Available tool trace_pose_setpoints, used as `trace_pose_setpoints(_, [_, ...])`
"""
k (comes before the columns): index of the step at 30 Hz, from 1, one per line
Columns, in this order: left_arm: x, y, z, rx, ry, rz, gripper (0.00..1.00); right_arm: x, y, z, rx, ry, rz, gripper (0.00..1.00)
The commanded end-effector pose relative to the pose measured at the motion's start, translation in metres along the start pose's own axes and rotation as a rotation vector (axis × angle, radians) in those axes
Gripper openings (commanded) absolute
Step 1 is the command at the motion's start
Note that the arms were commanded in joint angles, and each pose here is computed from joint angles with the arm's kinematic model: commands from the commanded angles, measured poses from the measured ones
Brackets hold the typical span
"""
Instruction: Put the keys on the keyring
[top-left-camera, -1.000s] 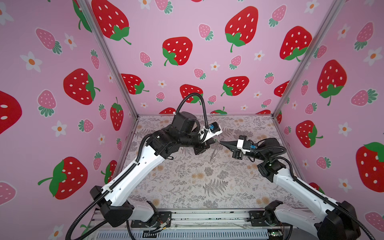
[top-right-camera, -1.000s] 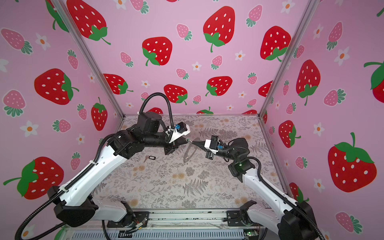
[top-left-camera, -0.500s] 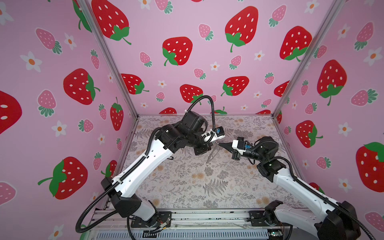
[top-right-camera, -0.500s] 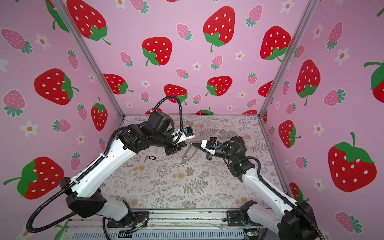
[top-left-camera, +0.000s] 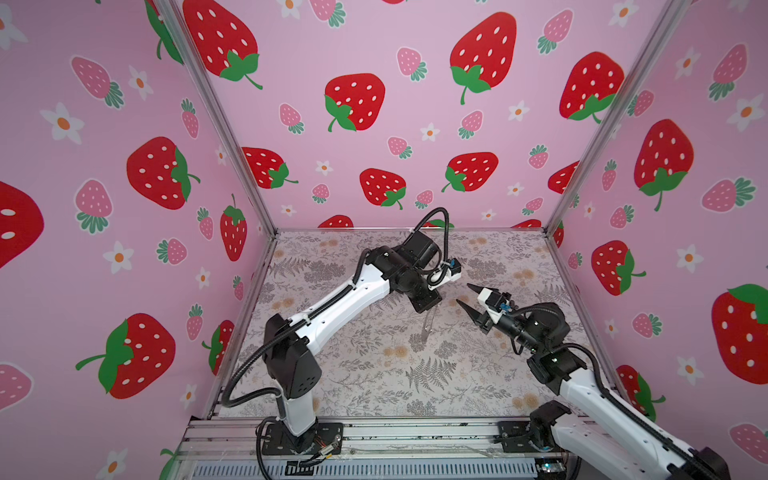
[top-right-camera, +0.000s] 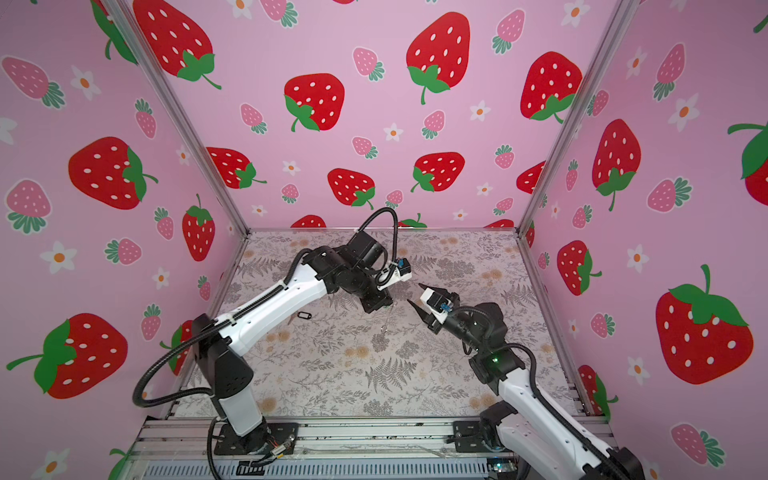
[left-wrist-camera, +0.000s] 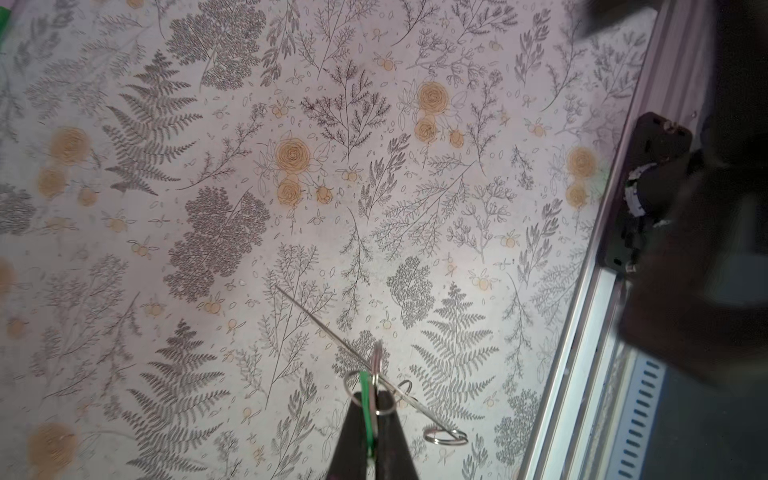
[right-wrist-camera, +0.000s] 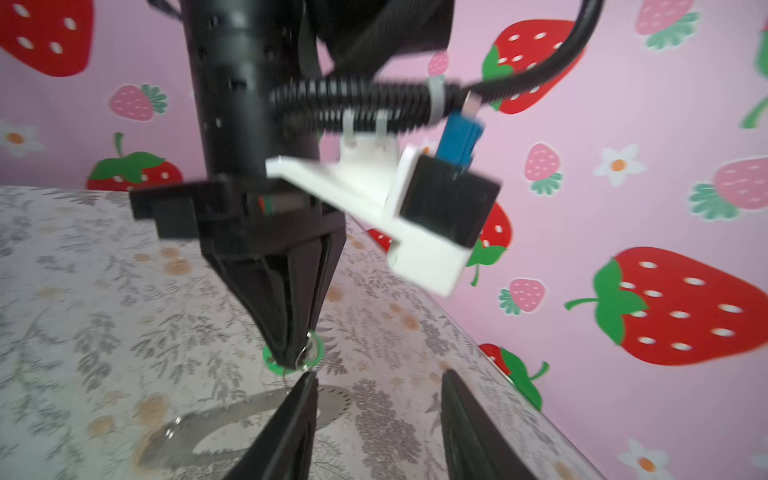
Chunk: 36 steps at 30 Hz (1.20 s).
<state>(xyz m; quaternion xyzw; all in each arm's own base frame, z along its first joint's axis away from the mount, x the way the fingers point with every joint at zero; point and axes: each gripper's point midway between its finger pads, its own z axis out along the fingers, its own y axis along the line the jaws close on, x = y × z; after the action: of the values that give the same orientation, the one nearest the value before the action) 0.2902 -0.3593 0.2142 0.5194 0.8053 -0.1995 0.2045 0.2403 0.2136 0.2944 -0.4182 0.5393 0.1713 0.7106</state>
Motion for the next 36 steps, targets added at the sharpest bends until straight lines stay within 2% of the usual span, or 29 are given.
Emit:
trace_pose_setpoints(1, [-0.054, -0.012, 0.008, 0.095, -0.135, -0.099, 0.00, 0.013, -0.044, -0.020, 0.268, 0.099, -0.037, 0.51])
trace_pose_setpoints(3, [-0.065, -0.010, 0.026, 0.130, -0.145, -0.143, 0.00, 0.015, -0.058, -0.026, 0.330, 0.164, -0.058, 0.51])
trace_pose_setpoints(6, [-0.063, 0.000, 0.051, 0.126, -0.129, -0.143, 0.00, 0.020, -0.059, -0.027, 0.319, 0.222, -0.084, 0.51])
trace_pose_setpoints(9, [-0.041, 0.022, 0.077, 0.099, -0.066, -0.130, 0.00, 0.023, -0.053, -0.023, 0.284, 0.227, -0.078, 0.51])
trace_pose_setpoints(13, [0.003, 0.047, 0.096, 0.060, 0.050, -0.126, 0.00, 0.029, -0.046, -0.016, 0.244, 0.231, -0.048, 0.51])
trace_pose_setpoints(19, [0.072, 0.065, 0.093, 0.001, 0.227, -0.075, 0.00, 0.042, -0.039, -0.011, 0.205, 0.264, -0.051, 0.51])
trace_pose_setpoints(26, [0.148, 0.078, 0.089, -0.010, 0.411, -0.074, 0.00, 0.060, -0.028, -0.002, 0.141, 0.312, -0.052, 0.50])
trace_pose_setpoints(31, [0.170, 0.091, 0.089, -0.033, 0.530, -0.063, 0.00, 0.070, -0.022, 0.002, 0.109, 0.336, -0.056, 0.51])
trace_pose_setpoints(36, [0.178, 0.099, 0.090, -0.035, 0.540, -0.116, 0.00, 0.081, -0.020, 0.000, 0.108, 0.364, -0.071, 0.50])
